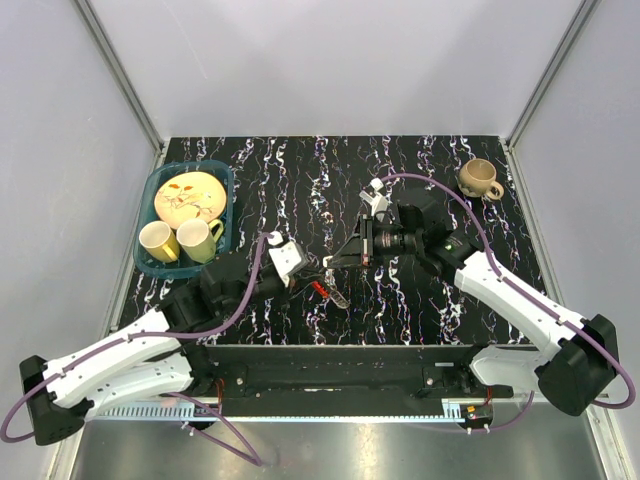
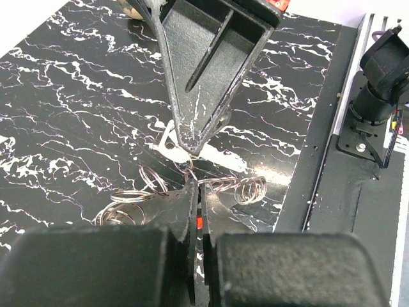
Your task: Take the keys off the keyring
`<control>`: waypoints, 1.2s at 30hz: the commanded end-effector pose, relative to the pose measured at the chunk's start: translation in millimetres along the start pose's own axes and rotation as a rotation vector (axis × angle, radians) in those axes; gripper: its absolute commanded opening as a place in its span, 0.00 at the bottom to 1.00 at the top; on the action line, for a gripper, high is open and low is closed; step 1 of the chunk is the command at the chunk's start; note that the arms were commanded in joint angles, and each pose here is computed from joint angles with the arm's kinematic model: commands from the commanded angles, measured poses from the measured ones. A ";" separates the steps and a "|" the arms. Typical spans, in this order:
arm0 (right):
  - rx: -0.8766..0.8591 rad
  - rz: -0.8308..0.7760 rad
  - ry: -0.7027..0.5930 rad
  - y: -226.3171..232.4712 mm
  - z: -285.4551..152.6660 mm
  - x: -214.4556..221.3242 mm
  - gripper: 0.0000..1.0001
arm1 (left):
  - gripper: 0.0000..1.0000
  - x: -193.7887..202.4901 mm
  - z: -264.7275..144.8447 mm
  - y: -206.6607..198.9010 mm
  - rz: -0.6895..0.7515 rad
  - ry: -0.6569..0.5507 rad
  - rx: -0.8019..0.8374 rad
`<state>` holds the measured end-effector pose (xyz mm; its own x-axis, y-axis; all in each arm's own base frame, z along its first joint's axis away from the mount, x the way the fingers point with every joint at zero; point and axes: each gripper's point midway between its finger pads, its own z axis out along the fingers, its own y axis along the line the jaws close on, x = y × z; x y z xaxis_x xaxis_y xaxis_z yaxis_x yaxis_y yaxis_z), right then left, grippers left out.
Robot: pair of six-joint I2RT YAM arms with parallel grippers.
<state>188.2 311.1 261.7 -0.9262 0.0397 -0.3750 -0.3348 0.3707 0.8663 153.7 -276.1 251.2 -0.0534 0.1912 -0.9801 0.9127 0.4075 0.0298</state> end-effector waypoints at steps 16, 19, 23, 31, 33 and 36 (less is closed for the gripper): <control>0.064 -0.010 -0.181 -20.9 -3.0 -42.6 0.00 | 0.00 -33.3 -25.3 -38.4 -0.003 -0.144 0.182; 0.072 0.003 -0.173 -24.9 -1.3 -40.0 0.00 | 0.00 -34.7 -27.4 -38.3 -0.006 -0.149 0.179; 0.076 0.008 -0.169 -27.1 -1.2 -38.7 0.00 | 0.00 -34.7 -28.7 -38.3 -0.009 -0.152 0.177; -0.038 -0.078 -0.154 8.5 -9.7 -41.0 0.00 | 0.00 -12.4 -16.1 -32.9 -0.008 -0.050 0.158; -0.065 -0.095 -0.137 17.8 -12.9 -39.1 0.00 | 0.00 -10.3 -13.4 -31.8 -0.004 -0.033 0.156; -0.078 -0.103 -0.120 23.6 -14.5 -37.5 0.00 | 0.00 -5.0 -7.5 -31.1 -0.001 0.005 0.159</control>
<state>181.0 310.7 261.9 -0.9336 0.0058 -0.3582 -0.3375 0.3212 0.8848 144.1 -272.8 249.5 -0.0551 0.1795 -0.9822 0.9254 0.3786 0.0173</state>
